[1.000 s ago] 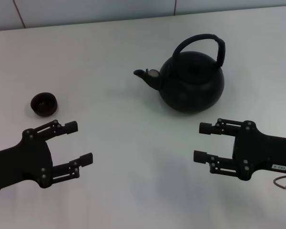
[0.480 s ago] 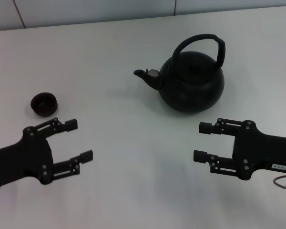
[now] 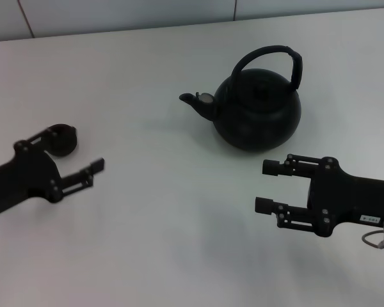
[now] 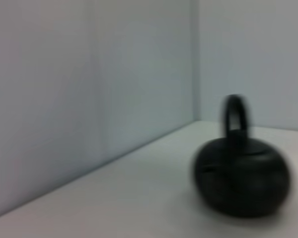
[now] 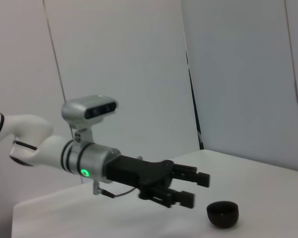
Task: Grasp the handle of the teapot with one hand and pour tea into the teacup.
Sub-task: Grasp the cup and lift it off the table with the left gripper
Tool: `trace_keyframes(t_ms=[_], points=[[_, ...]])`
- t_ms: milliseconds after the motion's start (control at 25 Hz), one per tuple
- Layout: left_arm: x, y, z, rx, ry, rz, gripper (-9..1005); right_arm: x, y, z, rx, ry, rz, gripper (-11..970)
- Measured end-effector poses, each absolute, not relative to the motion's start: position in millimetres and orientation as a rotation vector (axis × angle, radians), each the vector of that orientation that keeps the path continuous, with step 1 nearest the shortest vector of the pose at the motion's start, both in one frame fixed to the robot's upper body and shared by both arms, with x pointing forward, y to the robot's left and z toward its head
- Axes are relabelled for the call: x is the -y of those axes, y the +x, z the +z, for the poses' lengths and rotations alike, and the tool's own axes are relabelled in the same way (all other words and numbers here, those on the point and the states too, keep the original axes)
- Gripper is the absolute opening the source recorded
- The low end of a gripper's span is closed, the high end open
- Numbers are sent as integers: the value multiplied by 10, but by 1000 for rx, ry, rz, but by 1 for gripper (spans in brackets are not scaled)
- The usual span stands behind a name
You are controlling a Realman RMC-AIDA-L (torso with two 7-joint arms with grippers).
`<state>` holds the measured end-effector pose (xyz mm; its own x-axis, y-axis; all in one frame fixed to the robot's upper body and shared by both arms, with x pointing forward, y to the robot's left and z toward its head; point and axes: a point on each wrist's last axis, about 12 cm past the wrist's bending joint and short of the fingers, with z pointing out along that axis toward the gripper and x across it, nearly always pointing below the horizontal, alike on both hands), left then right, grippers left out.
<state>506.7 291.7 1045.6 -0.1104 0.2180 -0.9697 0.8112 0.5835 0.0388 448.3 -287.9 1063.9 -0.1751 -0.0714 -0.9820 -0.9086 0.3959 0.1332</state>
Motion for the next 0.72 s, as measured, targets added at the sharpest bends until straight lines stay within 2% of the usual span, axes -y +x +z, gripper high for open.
trace_keyframes(t_ms=[200, 720], points=[[-3014, 5123, 10386, -1658, 745, -516, 803, 2832, 4538, 10672, -1542, -911, 970, 645], [-3112, 5136, 10197, -1778, 698, -385, 804, 2805, 4599, 10711, -1532, -919, 971, 639]])
